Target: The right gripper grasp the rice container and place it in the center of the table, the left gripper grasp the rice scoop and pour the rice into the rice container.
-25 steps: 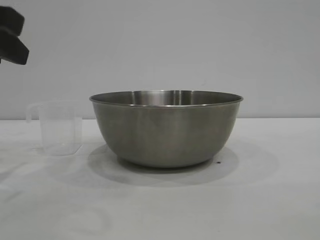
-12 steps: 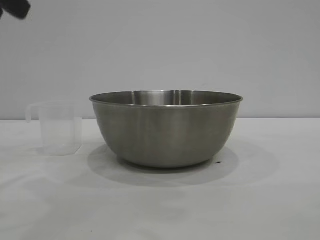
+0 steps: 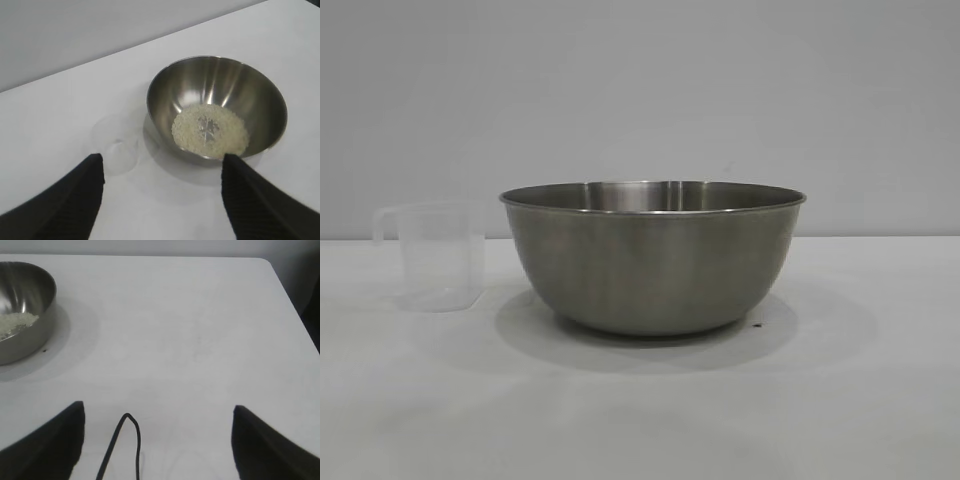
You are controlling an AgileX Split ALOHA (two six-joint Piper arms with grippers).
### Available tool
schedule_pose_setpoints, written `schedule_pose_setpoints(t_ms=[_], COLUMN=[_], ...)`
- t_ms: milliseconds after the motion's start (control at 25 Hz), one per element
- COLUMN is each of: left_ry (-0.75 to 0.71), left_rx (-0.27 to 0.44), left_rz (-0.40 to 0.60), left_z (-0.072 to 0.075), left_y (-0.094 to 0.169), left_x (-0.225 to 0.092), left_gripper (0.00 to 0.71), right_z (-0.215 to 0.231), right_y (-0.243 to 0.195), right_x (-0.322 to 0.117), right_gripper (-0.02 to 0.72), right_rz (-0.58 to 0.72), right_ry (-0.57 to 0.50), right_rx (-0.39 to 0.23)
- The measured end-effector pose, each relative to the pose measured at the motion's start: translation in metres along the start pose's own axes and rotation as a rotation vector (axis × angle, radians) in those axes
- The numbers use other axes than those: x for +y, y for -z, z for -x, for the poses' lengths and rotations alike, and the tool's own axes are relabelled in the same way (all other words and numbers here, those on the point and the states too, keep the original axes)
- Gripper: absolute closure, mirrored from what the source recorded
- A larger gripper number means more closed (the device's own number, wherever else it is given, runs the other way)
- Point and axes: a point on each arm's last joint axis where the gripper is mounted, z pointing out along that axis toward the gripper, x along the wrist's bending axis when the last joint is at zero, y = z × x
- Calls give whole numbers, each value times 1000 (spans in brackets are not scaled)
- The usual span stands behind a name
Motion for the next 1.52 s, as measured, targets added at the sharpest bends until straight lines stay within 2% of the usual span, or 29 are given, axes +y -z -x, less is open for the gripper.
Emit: schedule_pose_setpoints(t_ms=[320, 600, 800, 960, 1520], left_ry=[-28, -14, 1, 8, 9], left_rx=[-2, 4, 18, 23, 24], left_rz=[-181, -146, -43, -3, 2], left_z=[4, 9, 10, 11, 11], left_y=[31, 39, 48, 52, 52], left_x=[-37, -69, -79, -83, -82], left_gripper=[268, 268, 268, 268, 268], right_z=[0, 0, 0, 0, 0], right_y=[0, 0, 0, 0, 0], right_x=[0, 0, 0, 0, 0], right_gripper=[166, 166, 166, 166, 166], right_rz=[0, 0, 0, 0, 0], right_ry=[0, 0, 0, 0, 0], right_rx=[0, 0, 0, 0, 0])
